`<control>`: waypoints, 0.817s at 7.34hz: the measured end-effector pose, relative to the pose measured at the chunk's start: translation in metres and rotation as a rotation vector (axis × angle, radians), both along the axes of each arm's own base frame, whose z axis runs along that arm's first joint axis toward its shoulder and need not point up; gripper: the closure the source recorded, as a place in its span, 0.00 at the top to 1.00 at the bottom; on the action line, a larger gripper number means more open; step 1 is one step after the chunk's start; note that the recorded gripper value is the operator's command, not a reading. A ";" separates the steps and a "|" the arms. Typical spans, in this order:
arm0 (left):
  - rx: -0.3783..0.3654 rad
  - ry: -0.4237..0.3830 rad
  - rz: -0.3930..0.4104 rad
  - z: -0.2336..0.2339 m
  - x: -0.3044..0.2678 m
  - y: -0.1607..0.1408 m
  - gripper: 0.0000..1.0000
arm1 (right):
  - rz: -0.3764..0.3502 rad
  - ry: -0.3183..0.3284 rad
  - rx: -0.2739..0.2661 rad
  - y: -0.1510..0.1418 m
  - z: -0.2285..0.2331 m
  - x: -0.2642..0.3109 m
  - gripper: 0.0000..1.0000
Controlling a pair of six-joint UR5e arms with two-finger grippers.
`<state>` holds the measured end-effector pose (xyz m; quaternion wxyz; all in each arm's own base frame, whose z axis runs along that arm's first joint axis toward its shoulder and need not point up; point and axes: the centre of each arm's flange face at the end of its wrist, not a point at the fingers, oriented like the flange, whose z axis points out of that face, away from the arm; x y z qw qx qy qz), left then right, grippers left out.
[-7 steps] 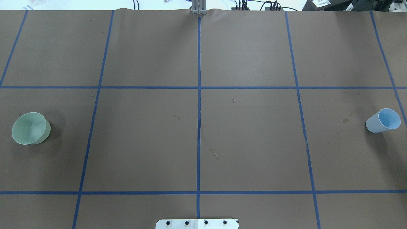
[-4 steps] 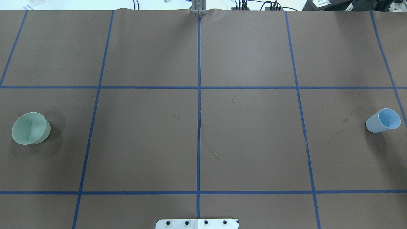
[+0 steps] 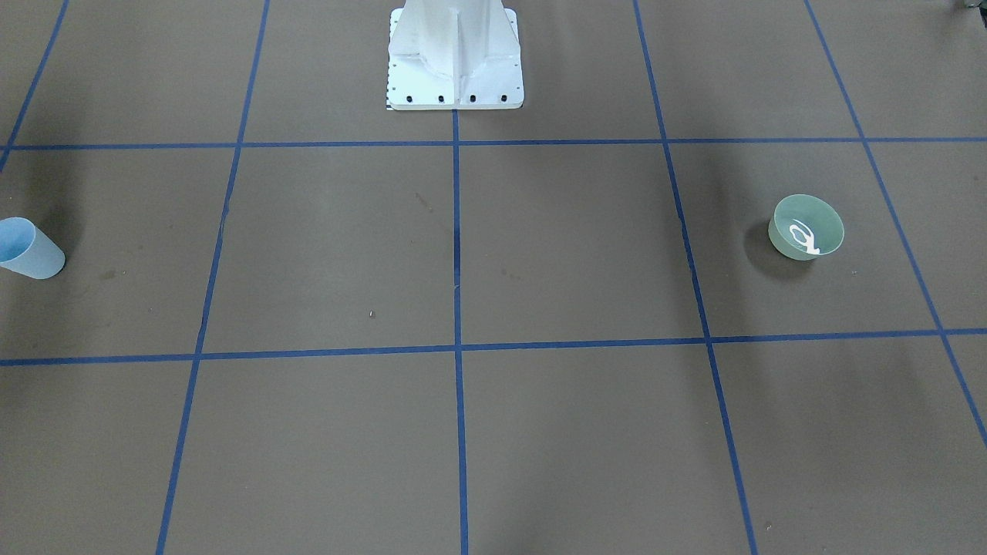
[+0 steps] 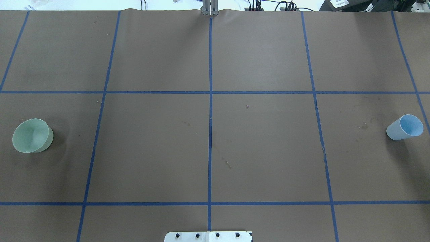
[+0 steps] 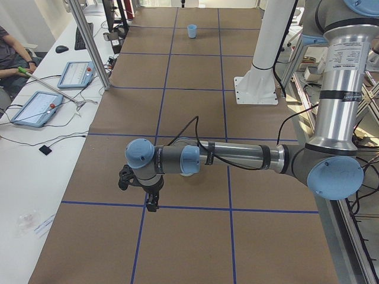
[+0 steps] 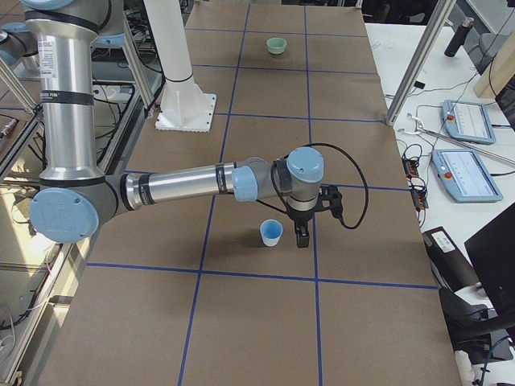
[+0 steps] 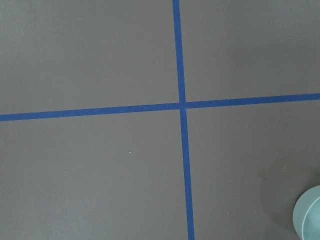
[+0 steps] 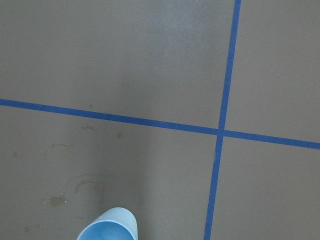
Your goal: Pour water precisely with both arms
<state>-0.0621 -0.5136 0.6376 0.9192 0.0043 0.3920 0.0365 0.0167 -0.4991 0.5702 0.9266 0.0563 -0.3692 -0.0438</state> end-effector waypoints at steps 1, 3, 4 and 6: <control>0.008 0.005 0.000 -0.004 0.000 0.001 1.00 | 0.000 0.007 -0.001 0.000 0.001 0.000 0.99; 0.019 0.026 -0.002 -0.012 0.001 0.007 1.00 | 0.007 0.044 0.002 -0.002 0.005 0.002 0.99; 0.022 0.042 -0.001 -0.014 0.003 0.014 1.00 | 0.009 0.059 0.003 -0.002 0.006 0.003 0.99; 0.031 0.056 0.001 -0.017 0.004 0.019 1.00 | 0.008 0.057 -0.001 -0.001 0.007 0.003 0.99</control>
